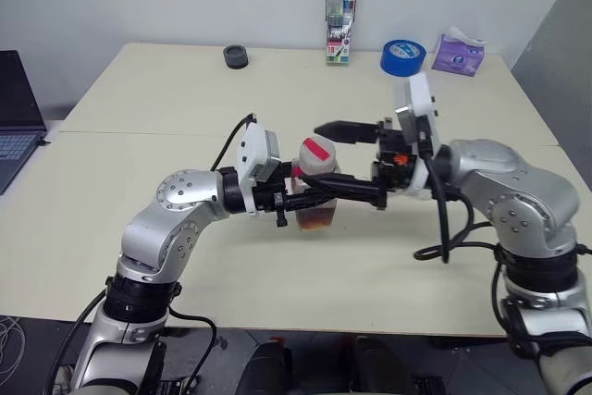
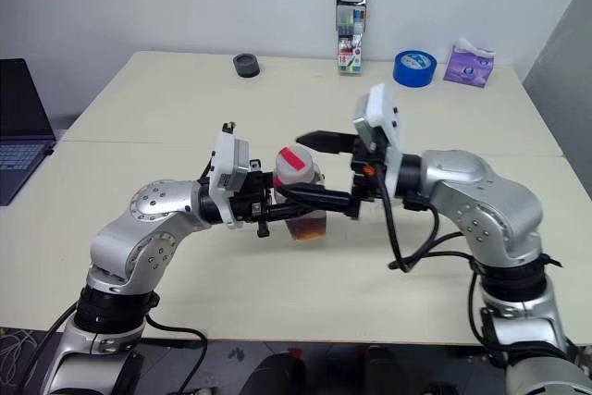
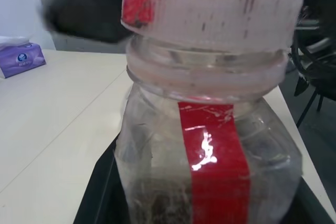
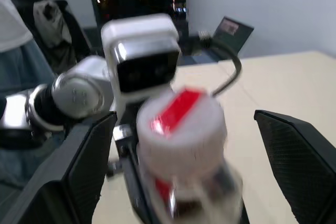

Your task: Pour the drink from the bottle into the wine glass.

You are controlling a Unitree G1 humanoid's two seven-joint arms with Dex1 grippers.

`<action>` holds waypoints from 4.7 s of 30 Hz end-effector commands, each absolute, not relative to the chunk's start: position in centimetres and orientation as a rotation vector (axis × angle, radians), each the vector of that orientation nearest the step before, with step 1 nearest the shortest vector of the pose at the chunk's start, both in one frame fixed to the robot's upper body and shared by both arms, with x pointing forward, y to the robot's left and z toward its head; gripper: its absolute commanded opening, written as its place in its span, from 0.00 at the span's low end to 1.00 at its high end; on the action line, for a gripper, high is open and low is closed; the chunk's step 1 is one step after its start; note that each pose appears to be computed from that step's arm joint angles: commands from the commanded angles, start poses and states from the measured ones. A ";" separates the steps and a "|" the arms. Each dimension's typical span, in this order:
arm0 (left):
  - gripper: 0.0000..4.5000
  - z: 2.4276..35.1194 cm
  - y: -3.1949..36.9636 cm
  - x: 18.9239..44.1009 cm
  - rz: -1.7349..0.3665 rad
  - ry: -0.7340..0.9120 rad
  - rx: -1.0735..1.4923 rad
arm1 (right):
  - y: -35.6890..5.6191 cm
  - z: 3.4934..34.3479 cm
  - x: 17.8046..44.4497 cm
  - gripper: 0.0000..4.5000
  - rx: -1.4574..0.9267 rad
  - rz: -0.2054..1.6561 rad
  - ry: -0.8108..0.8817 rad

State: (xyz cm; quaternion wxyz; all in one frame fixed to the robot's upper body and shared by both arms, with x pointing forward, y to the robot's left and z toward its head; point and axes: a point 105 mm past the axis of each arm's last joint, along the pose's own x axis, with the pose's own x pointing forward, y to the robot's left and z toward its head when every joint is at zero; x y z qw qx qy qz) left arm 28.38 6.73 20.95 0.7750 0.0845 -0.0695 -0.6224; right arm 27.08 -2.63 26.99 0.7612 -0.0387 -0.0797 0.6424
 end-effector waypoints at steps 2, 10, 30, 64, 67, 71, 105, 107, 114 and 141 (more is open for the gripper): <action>0.39 22.2 6.8 28.2 -1.350 -0.211 0.215 | -2.5 27.8 27.5 0.99 -0.100 1.364 -0.226; 0.39 22.2 6.9 28.2 -1.347 -0.207 0.216 | -3.5 27.5 28.2 0.99 -0.126 1.329 -0.214; 0.39 22.2 6.8 28.2 -1.349 -0.210 0.214 | -4.7 27.3 26.7 0.99 -0.141 1.384 -0.155; 0.39 22.0 6.6 28.0 -1.353 -0.209 0.216 | -4.6 31.1 28.8 0.40 0.112 1.338 -0.156; 0.39 21.9 6.6 28.0 -1.352 -0.209 0.215 | -5.0 30.2 29.1 0.40 -0.082 1.269 -0.215; 0.39 21.9 6.7 28.1 -1.348 -0.209 0.214 | -6.6 30.5 30.9 0.40 -0.133 1.128 -0.273; 0.39 21.8 6.2 28.0 -1.367 -0.211 0.202 | -30.1 9.0 36.6 0.66 -0.107 -0.320 0.267; 0.39 21.8 6.1 28.0 -1.366 -0.212 0.202 | -29.9 9.2 36.7 0.82 -0.097 -0.318 0.265; 0.39 21.9 6.1 28.1 -1.361 -0.219 0.203 | -29.2 11.2 37.5 0.99 -0.074 -0.285 0.200; 0.39 24.5 15.3 34.2 -0.668 -0.239 0.237 | -13.2 27.9 32.7 0.99 -0.070 0.899 -0.190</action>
